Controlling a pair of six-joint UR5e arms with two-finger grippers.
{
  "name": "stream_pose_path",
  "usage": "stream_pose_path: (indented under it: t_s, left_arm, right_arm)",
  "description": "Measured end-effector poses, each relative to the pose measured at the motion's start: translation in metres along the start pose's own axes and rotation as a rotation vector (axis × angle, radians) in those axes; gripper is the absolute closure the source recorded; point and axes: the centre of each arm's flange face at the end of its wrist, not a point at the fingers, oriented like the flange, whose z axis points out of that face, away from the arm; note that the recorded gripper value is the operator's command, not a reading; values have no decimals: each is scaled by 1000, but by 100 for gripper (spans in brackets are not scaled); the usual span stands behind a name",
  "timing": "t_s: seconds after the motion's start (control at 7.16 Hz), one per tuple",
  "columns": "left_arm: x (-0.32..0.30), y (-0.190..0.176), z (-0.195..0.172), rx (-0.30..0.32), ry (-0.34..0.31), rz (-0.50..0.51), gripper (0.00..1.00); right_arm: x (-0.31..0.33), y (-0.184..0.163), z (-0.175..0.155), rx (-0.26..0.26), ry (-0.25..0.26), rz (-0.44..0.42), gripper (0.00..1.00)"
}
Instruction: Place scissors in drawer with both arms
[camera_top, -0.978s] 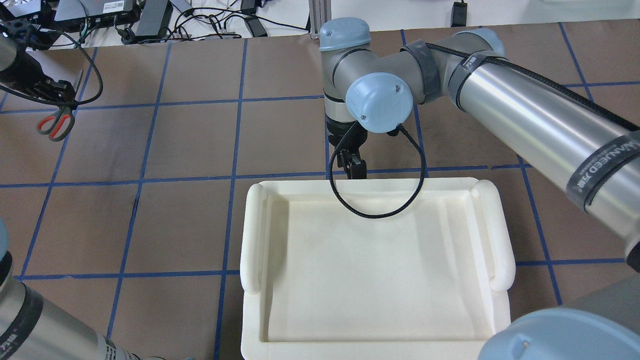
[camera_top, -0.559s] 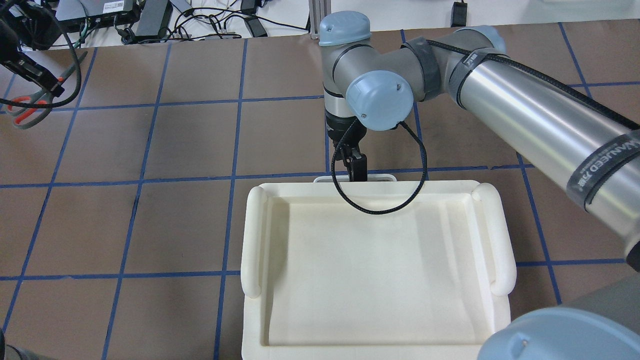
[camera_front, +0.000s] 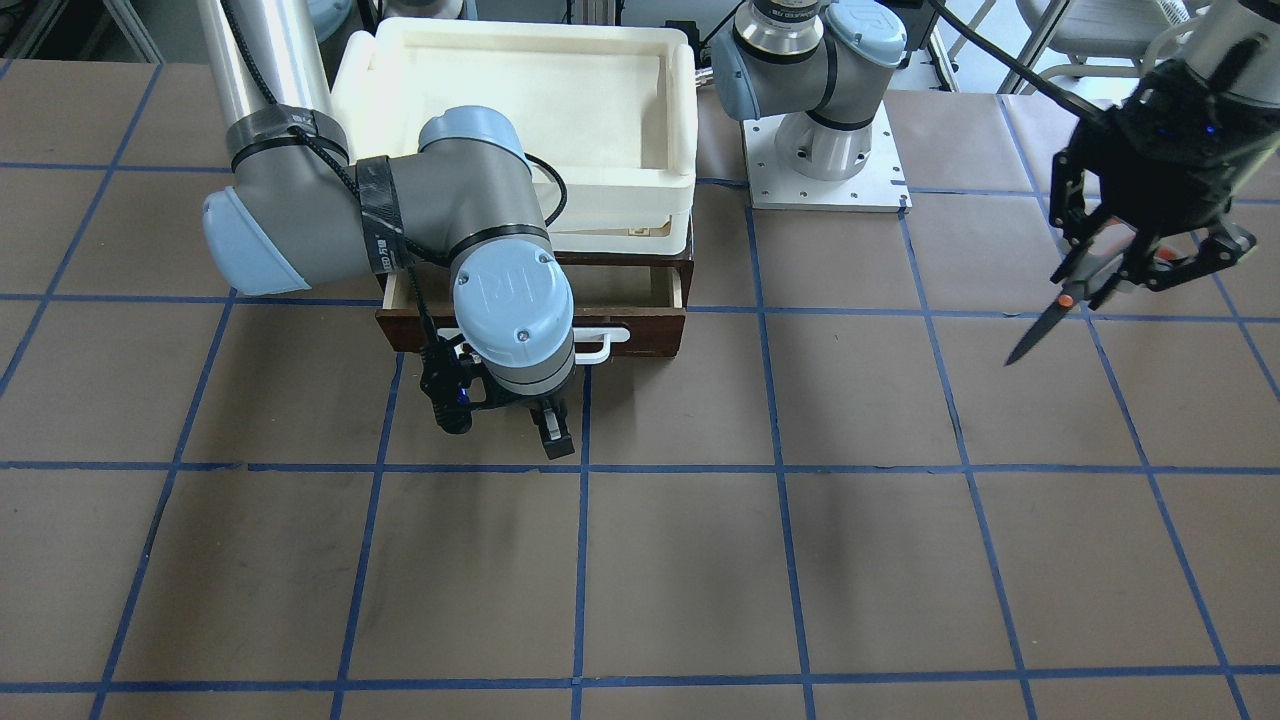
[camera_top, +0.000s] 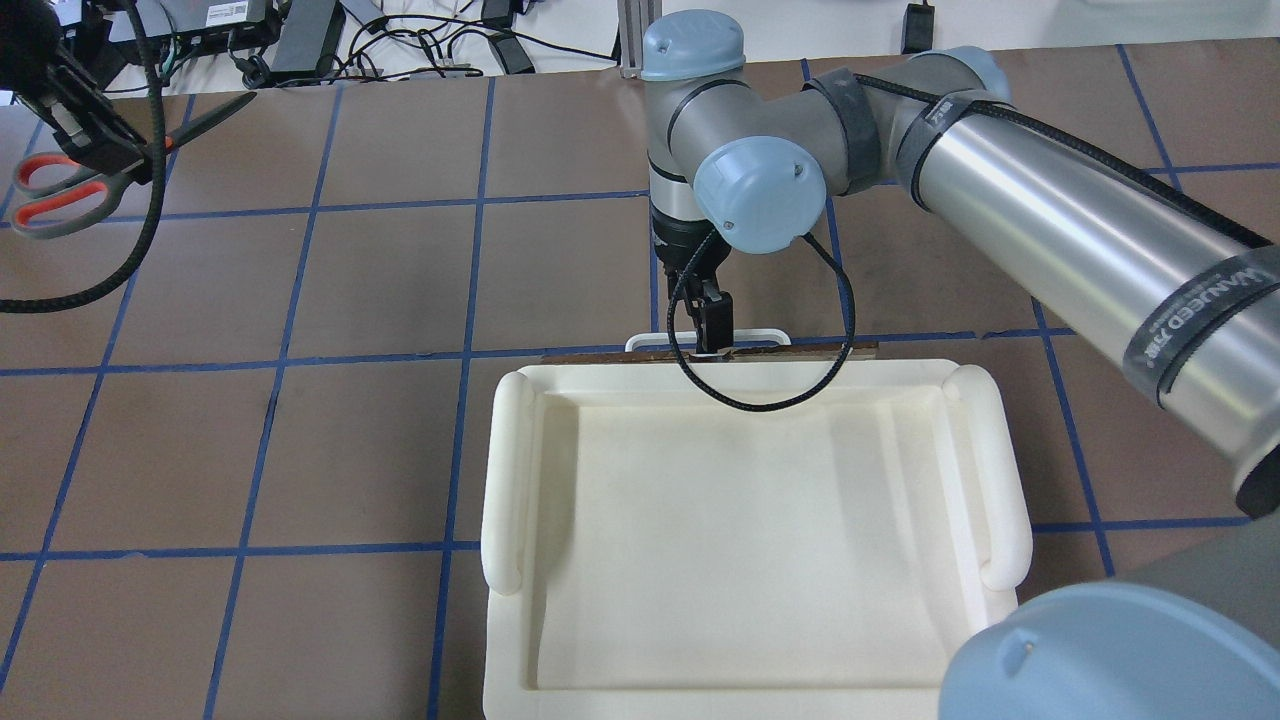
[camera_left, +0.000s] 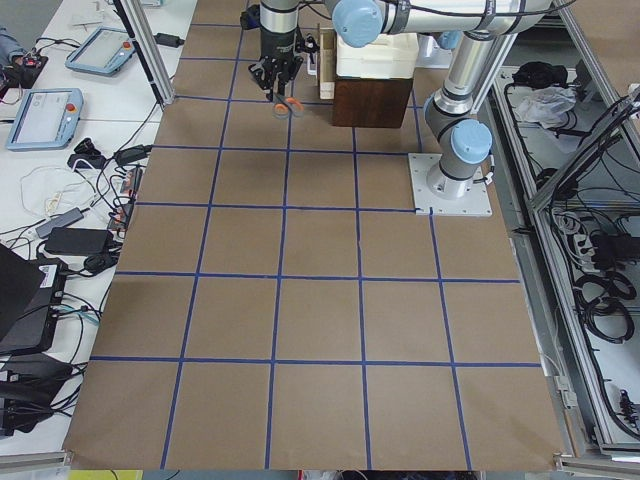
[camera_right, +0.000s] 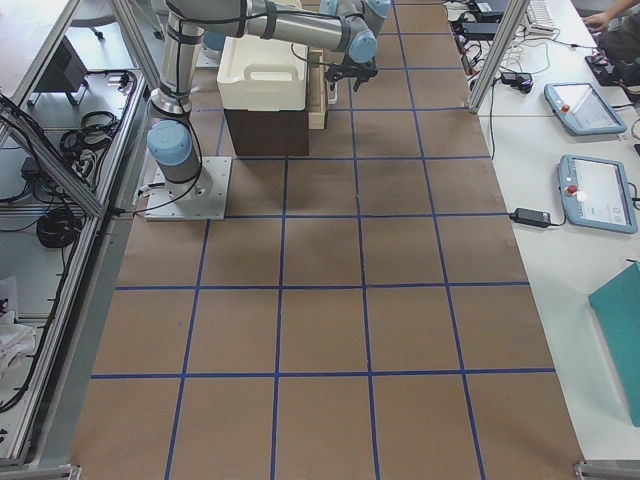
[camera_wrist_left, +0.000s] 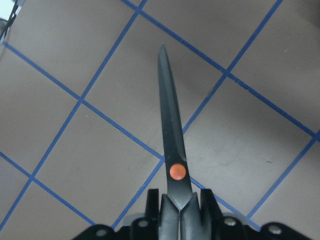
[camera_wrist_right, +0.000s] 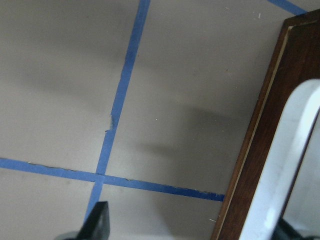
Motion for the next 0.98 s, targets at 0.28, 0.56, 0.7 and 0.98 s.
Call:
stream_pose_path:
  t_s: [0.28,0.56,0.7,0.98]
  left_arm:
    - [53,-50,-5,14,16,157,100]
    - [77,-76,25,1,68,301,100]
    - [80,-79,38,-4,87,340,100]
    - [83,-81,42,-5,87,379,100]
  right_arm:
    - [-10,-3,1,7,-5,-3,0]
    - [-18,-6,-2,18,-16,-7,0]
    - [-21,-7,-2,18,-17,-10,0]
    - [-26,-15,-5,17,-22,-17,0]
